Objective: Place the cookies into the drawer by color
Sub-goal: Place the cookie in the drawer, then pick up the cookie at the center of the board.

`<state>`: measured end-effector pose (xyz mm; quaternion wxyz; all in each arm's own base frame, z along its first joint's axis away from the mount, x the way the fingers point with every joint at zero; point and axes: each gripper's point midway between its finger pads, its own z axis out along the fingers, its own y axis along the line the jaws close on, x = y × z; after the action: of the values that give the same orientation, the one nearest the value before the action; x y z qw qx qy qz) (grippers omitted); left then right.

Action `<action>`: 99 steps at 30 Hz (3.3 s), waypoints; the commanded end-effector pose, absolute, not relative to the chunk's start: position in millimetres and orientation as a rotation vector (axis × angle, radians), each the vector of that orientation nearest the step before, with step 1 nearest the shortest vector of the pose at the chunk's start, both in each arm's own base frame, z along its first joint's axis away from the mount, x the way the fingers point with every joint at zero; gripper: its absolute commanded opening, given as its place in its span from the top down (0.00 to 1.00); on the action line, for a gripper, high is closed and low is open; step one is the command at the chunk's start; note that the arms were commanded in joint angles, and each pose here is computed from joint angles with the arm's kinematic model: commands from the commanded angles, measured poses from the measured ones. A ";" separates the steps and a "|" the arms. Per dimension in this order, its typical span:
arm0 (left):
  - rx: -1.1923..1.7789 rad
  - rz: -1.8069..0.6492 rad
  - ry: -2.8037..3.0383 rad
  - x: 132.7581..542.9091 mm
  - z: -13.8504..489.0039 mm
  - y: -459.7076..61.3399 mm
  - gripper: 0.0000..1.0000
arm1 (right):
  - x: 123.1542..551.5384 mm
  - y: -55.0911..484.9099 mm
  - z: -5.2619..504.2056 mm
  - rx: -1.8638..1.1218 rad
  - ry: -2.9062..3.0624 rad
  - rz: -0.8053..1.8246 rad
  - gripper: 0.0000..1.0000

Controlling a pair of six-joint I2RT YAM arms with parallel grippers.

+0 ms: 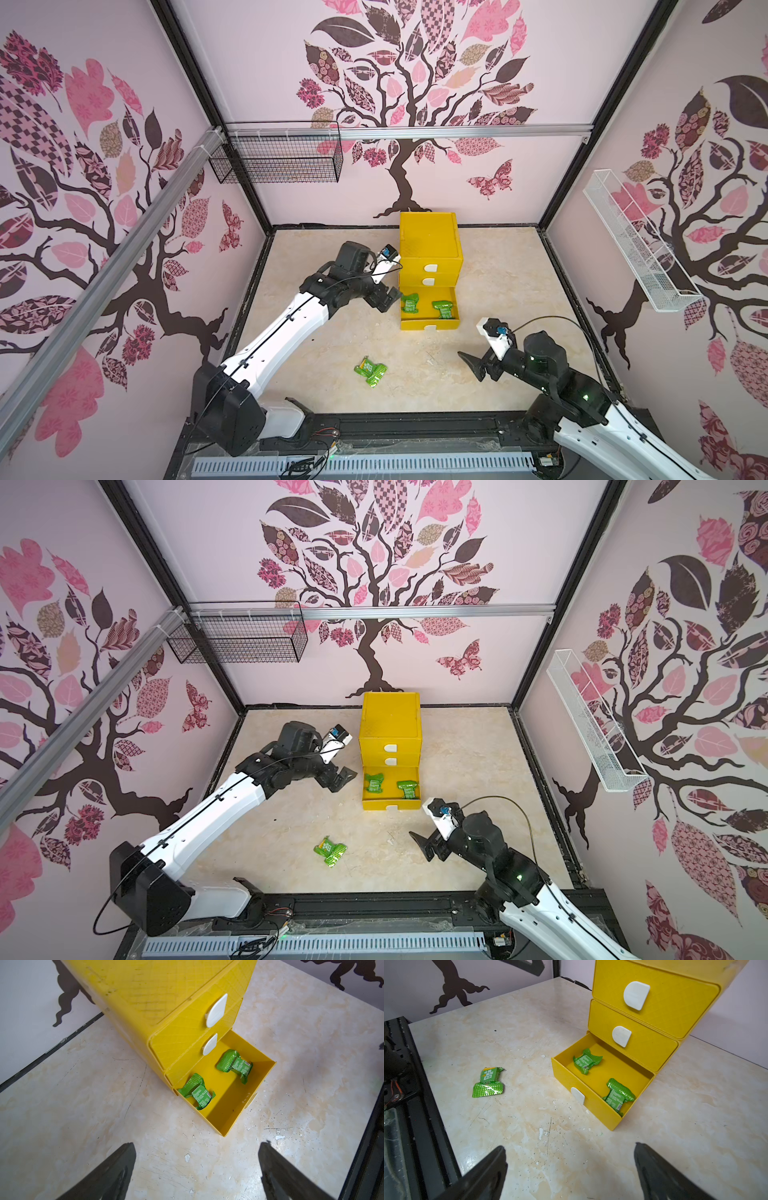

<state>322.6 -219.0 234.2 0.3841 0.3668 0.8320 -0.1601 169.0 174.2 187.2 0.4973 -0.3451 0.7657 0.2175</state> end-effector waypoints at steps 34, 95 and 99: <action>0.402 -0.540 2.063 354.7 260.7 -109.2 0.03 | 159.6 394.5 135.8 -1.174 1.952 0.586 0.06; 0.392 -0.606 2.063 354.3 262.6 -115.4 0.03 | 221.9 368.2 127.5 -0.868 2.051 0.337 0.71; 0.370 -0.595 2.069 358.6 259.3 -113.3 0.03 | 247.2 339.8 144.7 -0.761 2.013 0.248 0.71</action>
<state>355.5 -113.7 257.3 0.4575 0.1543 0.8425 -0.2391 226.3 364.1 128.7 0.4344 -0.3522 0.8173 0.1387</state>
